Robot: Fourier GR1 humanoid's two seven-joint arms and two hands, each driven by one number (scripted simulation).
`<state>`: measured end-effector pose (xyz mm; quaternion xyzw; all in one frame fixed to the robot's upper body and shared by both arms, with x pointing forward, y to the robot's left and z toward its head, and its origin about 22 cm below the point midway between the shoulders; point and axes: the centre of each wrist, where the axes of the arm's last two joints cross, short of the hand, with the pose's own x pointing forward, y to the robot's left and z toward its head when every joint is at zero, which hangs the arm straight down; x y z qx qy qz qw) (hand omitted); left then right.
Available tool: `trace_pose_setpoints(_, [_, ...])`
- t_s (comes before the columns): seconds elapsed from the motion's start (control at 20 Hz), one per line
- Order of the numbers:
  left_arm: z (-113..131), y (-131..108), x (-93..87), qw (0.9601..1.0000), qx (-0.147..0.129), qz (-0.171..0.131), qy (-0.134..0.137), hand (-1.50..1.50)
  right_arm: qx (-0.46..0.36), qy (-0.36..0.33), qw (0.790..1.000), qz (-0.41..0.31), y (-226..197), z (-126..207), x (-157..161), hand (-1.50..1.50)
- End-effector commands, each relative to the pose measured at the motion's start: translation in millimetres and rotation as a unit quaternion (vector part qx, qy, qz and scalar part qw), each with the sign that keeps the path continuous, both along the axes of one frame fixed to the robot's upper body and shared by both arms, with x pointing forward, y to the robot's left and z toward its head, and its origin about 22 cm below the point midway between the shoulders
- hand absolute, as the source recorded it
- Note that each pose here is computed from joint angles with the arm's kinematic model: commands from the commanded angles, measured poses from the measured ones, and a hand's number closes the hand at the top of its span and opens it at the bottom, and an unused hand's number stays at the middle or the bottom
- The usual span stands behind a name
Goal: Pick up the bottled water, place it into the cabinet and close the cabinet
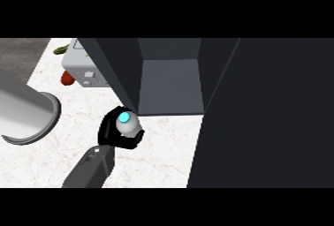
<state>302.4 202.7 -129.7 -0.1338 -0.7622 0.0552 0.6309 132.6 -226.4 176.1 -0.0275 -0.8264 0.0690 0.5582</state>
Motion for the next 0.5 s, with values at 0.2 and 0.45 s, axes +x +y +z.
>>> trace_pose_setpoints(0.2, [25,-29,22.4,0.9984,-0.030,-0.046,-0.016,1.50,0.034,-0.002,0.999,0.021,-25,11,-22,-1.50])
trace_pose_setpoints(0.45, [51,-45,44.6,0.9980,-0.036,-0.050,-0.013,1.50,0.041,-0.002,0.999,0.016,-26,4,-12,-1.50])
